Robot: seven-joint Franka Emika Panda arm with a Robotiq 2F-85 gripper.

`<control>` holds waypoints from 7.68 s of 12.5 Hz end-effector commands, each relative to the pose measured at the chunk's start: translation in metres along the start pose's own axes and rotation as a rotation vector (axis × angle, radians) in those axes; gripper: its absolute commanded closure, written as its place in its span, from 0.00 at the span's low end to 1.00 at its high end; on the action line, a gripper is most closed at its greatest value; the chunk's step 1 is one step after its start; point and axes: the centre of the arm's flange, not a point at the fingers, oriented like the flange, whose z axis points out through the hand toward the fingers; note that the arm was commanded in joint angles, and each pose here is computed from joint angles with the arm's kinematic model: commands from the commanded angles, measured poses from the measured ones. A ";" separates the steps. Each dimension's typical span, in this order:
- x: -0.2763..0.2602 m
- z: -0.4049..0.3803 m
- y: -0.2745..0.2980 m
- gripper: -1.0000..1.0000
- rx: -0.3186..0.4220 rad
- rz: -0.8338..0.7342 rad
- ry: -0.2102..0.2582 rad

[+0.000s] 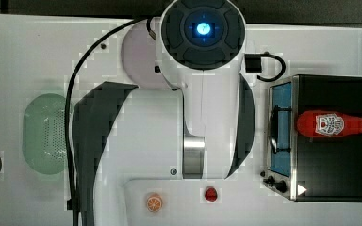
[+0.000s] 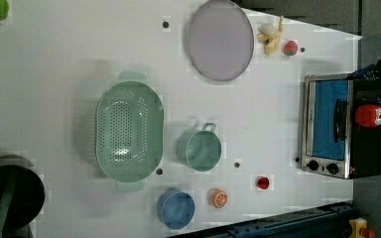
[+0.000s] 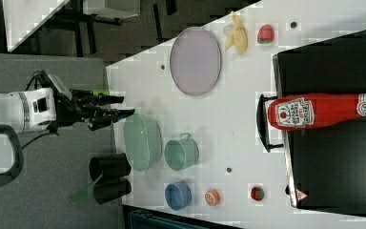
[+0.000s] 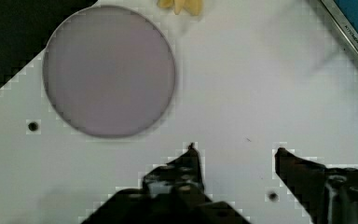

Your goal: Pick Ketchup from oven and place it on table.

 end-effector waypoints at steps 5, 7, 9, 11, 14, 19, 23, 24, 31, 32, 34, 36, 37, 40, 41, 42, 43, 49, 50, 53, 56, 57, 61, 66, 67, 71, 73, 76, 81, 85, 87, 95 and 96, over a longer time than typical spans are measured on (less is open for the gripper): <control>-0.057 -0.077 0.122 0.00 0.016 0.140 -0.019; -0.037 -0.076 0.141 0.00 0.044 0.192 -0.006; -0.010 -0.072 0.169 0.00 0.078 0.264 0.012; 0.023 -0.062 0.199 0.00 0.111 0.346 0.040; 0.069 -0.035 0.244 0.00 0.127 0.460 0.065; 0.131 0.021 0.302 0.00 0.095 0.613 0.115; 0.169 0.074 0.325 0.00 0.031 0.681 0.146; 0.177 0.087 0.329 0.00 0.031 0.706 0.141; 0.202 0.163 0.343 0.00 0.081 0.864 0.044; 0.202 0.169 0.342 0.00 0.084 0.871 0.035; 0.204 0.176 0.344 0.00 0.073 0.875 0.036; 0.205 0.182 0.346 0.04 0.064 0.880 0.031; 0.205 0.186 0.346 0.16 0.058 0.881 0.026; 0.207 0.184 0.340 0.36 0.061 0.871 0.034; 0.208 0.182 0.339 0.36 0.062 0.868 0.037; 0.210 0.177 0.338 0.36 0.066 0.865 0.044; 0.212 0.169 0.336 0.36 0.070 0.858 0.055; 0.206 0.052 0.269 0.36 0.073 0.608 0.114; 0.194 0.032 0.250 0.36 0.077 0.562 0.090; 0.148 -0.009 0.184 0.36 0.092 0.416 0.010; 0.102 -0.021 0.116 0.36 0.099 0.267 -0.041; 0.089 -0.020 0.095 0.36 0.092 0.221 -0.045; 0.039 0.015 0.029 0.36 -0.045 0.040 -0.037; 0.006 0.111 0.016 0.36 -0.115 0.014 -0.089; 0.003 0.134 0.019 0.36 -0.108 0.036 -0.080; -0.017 0.234 0.035 0.36 -0.126 0.047 -0.093; -0.018 0.269 0.037 0.36 -0.120 0.048 -0.078; -0.019 0.309 0.037 0.33 -0.131 0.054 -0.083; -0.017 0.338 0.036 0.00 -0.127 0.056 -0.067; 0.000 0.262 0.030 0.00 -0.069 0.076 -0.028; 0.012 0.192 0.032 0.00 -0.033 0.093 -0.012; 0.023 -0.038 0.030 0.00 0.080 0.098 0.083; 0.020 -0.049 0.033 0.00 0.059 0.098 0.060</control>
